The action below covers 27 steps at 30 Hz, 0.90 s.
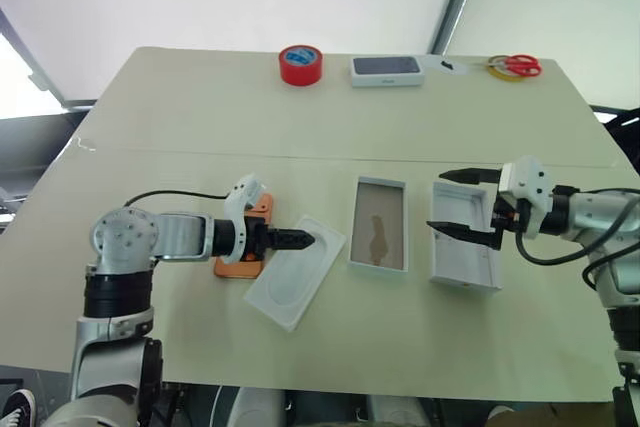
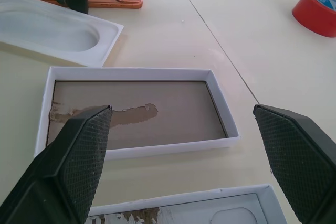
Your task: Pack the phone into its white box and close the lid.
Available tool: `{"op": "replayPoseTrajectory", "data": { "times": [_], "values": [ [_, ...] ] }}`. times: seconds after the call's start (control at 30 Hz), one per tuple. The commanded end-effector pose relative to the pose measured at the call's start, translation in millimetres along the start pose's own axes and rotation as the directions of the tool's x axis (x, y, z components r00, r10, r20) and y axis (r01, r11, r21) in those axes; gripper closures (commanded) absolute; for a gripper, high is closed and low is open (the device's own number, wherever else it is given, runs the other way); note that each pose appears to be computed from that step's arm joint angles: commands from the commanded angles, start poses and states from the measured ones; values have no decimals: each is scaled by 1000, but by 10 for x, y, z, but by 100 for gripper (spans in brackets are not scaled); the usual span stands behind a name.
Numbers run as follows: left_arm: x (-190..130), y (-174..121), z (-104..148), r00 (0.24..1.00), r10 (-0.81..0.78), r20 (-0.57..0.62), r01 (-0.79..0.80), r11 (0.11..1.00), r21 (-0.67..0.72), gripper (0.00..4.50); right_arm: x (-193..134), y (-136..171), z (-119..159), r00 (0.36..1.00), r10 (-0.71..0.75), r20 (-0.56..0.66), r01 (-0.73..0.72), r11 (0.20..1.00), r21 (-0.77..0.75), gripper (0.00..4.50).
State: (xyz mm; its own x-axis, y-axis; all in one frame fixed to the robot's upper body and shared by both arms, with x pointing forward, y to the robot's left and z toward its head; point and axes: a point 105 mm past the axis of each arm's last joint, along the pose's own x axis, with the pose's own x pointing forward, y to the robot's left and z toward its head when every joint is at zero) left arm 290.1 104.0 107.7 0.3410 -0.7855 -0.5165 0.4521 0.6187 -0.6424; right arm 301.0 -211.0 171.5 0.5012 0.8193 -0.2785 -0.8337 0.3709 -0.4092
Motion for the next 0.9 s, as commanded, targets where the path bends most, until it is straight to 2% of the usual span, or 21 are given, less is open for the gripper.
{"op": "replayPoseTrajectory", "data": {
  "times": [0.03,0.2,0.4,0.5,0.67,0.77,0.9],
  "values": [
    [65,53,-108,999,-7,-44,6,1000,-30,187,-40,-58,135,999,-24,25,25,998,-60,0],
    [65,85,-127,999,-7,-40,5,999,-46,447,-40,-57,143,999,-25,27,27,998,-64,0],
    [-8,131,-60,1000,-12,15,13,996,-83,447,-15,-29,130,999,-20,34,22,998,-55,0],
    [-68,137,71,994,-32,101,45,991,-127,447,47,45,170,998,10,59,-7,999,-45,0],
    [-211,146,263,972,-16,233,52,987,-151,447,214,339,225,990,113,89,-113,994,-12,0],
    [-265,87,434,938,-3,348,55,988,-141,447,436,589,287,974,186,131,-191,981,28,0],
    [-255,42,524,901,28,433,42,987,-152,447,632,889,163,958,275,77,-278,960,34,0]
  ]
}}
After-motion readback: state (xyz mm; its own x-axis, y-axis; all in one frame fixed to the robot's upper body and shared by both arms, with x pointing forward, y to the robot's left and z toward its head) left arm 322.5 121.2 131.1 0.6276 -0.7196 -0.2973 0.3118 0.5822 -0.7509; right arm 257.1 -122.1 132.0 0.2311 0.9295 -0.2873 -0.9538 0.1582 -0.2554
